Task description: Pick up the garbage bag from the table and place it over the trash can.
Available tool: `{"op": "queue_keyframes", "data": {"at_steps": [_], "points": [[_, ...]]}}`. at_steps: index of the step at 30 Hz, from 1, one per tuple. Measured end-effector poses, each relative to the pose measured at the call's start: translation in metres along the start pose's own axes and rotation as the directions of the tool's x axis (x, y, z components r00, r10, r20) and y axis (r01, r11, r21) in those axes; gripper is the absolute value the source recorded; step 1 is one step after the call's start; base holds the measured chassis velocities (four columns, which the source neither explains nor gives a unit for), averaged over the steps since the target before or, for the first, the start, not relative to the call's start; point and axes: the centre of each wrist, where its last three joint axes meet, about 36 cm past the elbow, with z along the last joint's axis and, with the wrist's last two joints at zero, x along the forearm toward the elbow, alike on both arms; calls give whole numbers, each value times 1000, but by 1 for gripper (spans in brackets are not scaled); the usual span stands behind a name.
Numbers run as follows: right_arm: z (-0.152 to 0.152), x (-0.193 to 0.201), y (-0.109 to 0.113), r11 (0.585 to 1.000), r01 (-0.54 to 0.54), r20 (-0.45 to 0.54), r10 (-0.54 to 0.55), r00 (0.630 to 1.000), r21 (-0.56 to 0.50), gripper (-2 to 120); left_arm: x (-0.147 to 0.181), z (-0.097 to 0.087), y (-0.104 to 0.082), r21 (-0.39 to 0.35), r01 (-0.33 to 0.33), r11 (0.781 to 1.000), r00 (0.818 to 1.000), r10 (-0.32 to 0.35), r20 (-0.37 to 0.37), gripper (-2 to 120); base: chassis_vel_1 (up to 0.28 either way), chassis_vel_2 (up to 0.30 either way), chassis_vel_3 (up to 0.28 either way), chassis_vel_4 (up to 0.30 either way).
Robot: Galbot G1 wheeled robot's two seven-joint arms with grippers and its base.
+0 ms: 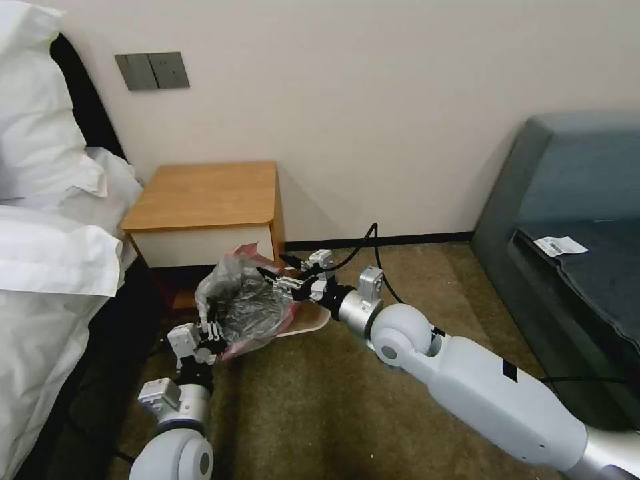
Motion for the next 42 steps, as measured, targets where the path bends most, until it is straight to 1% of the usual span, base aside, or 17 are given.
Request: {"op": "queue_keyframes", "data": {"at_steps": [1, 2, 4, 5, 9, 10, 13, 23, 26, 27, 30, 31, 35, 36, 39, 41, 42], "points": [[0, 0, 1, 1000, 2, -2, -2, 1000, 4, 43, 0, 0, 0, 1, 0, 1000, 1000, 0, 1, 7, 0, 0, 0, 0], [0, 0, 1, 1000, 2, -2, -2, 1000, 4, 43, 0, 0, 0, 1, 0, 1000, 1000, 0, 1, 7, 0, 0, 0, 0], [-1, 1, 2, 1000, 7, -6, -6, 1000, 12, 33, -1, 0, -1, 3, 0, 1000, 1000, 0, 2, 7, 0, 0, 0, 0], [-1, 1, 2, 1000, 7, -6, -6, 1000, 12, 33, -1, 0, -1, 3, 0, 1000, 1000, 0, 2, 7, 0, 0, 0, 0], [-1, 2, 5, 1000, 14, -19, -13, 1000, 24, 14, -2, -1, -1, 6, -1, 1000, 1000, 1, 5, 7, 0, 0, 0, 0], [-1, 2, 5, 1000, 14, -19, -13, 1000, 24, 14, -2, -1, -1, 6, -1, 1000, 1000, 1, 5, 7, 0, 0, 0, 0], [-1, 3, 5, 999, 14, -22, -13, 1000, 30, 0, -2, -1, -2, 8, -1, 1000, 1000, 1, 7, 7, 0, 0, 0, 0], [-3, 1, 6, 999, 8, -13, -8, 1000, 40, 0, -2, -1, -2, 11, -1, 1000, 1000, 0, 8, 7, 0, 0, 0, 0], [-8, 2, 7, 996, -17, 6, 16, 1000, 84, 0, -2, -1, -1, 9, 2, 1000, 1000, -2, 5, 7, 0, 0, 0, 0], [-8, 2, 7, 996, -17, 6, 16, 1000, 84, 0, -2, -1, -1, 9, 2, 1000, 1000, -2, 5, 7, 0, 0, 0, 0], [-14, 4, 14, 987, -75, 3, 75, 997, 141, 0, -2, -1, 0, 2, 7, 1000, 1000, -7, 9, 7, 0, 0, 0, 0], [-14, 4, 14, 987, -75, 3, 75, 997, 141, 0, -2, -1, 0, 2, 7, 1000, 1000, -7, 9, 7, 0, 0, 0, 0], [-15, 9, 18, 962, -161, -23, 170, 985, 222, 0, -2, -2, 1, -6, 11, 1000, 1000, -11, 17, 7, 0, 0, 0, 0], [-15, 9, 18, 962, -161, -23, 170, 985, 222, 0, -2, -2, 1, -6, 11, 1000, 1000, -11, 17, 7, 0, 0, 0, 0], [-16, 12, 20, 942, -219, -33, 235, 972, 255, 0, -2, -5, 1, -10, 12, 1000, 1000, -12, 25, 7, 0, 0, 0, 0], [-17, 12, 21, 936, -234, -34, 251, 967, 263, 0, -2, -5, 1, -10, 12, 1000, 1000, -12, 27, 7, 0, 0, 0, 0], [-18, 13, 21, 926, -258, -34, 277, 960, 276, 0, -2, -6, 1, -11, 12, 1000, 999, -12, 30, 7, 0, 0, 0, 0]]}}
